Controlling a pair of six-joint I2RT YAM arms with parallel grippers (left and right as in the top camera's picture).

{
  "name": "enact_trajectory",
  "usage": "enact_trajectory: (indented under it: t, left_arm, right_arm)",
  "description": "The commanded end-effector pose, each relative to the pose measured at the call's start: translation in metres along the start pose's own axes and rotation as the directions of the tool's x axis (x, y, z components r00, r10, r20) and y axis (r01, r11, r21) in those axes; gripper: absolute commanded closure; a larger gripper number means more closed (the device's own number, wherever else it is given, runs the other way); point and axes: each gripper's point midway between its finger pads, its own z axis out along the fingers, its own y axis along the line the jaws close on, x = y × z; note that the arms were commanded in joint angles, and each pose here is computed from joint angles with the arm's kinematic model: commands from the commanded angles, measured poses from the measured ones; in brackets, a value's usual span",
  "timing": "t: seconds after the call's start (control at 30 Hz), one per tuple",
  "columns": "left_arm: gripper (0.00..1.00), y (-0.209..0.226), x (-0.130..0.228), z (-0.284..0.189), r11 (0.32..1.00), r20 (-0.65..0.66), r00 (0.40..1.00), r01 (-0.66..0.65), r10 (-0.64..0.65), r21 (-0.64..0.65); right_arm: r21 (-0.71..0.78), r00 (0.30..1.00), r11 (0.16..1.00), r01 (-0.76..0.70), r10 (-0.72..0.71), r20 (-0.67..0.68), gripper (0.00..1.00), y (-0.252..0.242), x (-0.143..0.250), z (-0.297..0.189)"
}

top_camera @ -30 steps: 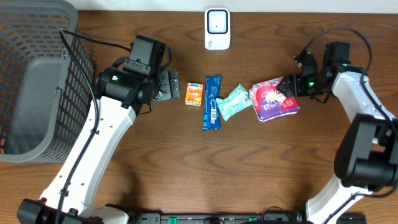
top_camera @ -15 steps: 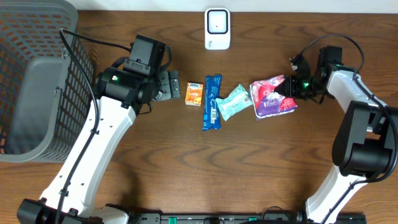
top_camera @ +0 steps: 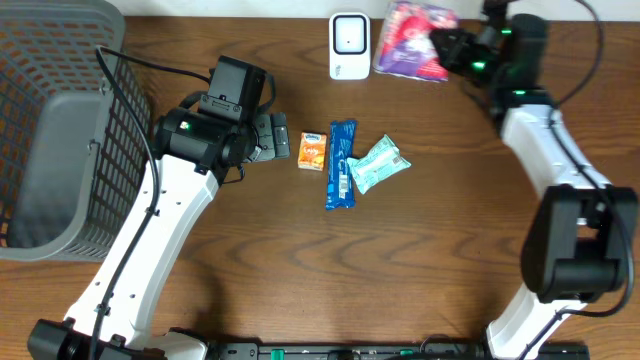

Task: Scan the item barcode
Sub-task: 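Lift the purple box and hold it up toward the scanner, then carry the purple box to the far right and set it down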

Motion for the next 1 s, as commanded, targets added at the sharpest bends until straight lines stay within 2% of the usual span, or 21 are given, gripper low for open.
enact_trajectory:
  t: [0.0, 0.13, 0.3, 0.43, 0.57, 0.7, 0.77, 0.8, 0.87, 0.97]
  left_arm:
    - [0.02, 0.002, -0.001, 0.001, 1.0, -0.002, 1.0, -0.008, 0.008, -0.009]
    - [0.02, 0.002, -0.001, 0.001, 1.0, -0.002, 1.0, -0.008, 0.008, -0.009]
    - [0.02, 0.002, -0.001, 0.001, 1.0, -0.002, 1.0, -0.008, 0.008, -0.009]
    - [0.02, 0.002, -0.001, 0.001, 1.0, -0.002, 1.0, -0.008, 0.008, -0.009]
    - [0.02, 0.002, -0.001, 0.001, 1.0, -0.002, 1.0, -0.008, 0.008, -0.009]
    - [0.02, 0.002, -0.001, 0.001, 1.0, -0.002, 1.0, -0.008, 0.008, -0.009]
    - [0.02, 0.001, -0.001, 0.001, 1.0, -0.002, 1.0, -0.008, 0.008, -0.008]
    - [0.02, 0.002, -0.001, 0.001, 1.0, -0.002, 1.0, -0.008, 0.008, -0.009]
    - [0.02, 0.002, -0.001, 0.001, 1.0, -0.002, 1.0, -0.008, 0.008, -0.009]
    - [0.02, 0.001, -0.001, 0.001, 1.0, -0.002, 1.0, -0.008, 0.008, -0.008]
  right_arm:
    - [0.086, 0.983, 0.982, -0.168, 0.159, 0.096, 0.99, 0.012, 0.024, 0.041]
    - [0.018, 0.972, 0.983, -0.184, 0.179, 0.154, 0.99, 0.031, 0.041, 0.07]
    - [0.017, 0.963, 0.976, -0.219, 0.213, 0.165, 0.99, 0.02, 0.044, 0.078]
    - [0.029, 0.972, 0.989, -0.148, 0.14, 0.188, 0.99, 0.007, 0.023, 0.07]
    - [0.051, 0.977, 0.992, -0.113, 0.102, 0.189, 0.99, -0.013, -0.014, 0.044]
    - [0.256, 0.982, 0.964, -0.075, 0.027, 0.189, 0.99, -0.059, -0.043, -0.006]
    - [0.427, 0.979, 0.9, -0.093, 0.005, 0.202, 0.99, -0.092, -0.053, -0.04]
    - [0.556, 0.976, 0.824, -0.11, -0.016, 0.218, 0.99, -0.117, -0.059, -0.069]
    - [0.704, 0.969, 0.698, -0.131, -0.06, 0.239, 0.99, -0.149, -0.071, -0.114]
    - [0.81, 0.973, 0.576, -0.107, -0.106, 0.204, 0.99, -0.185, -0.08, -0.16]
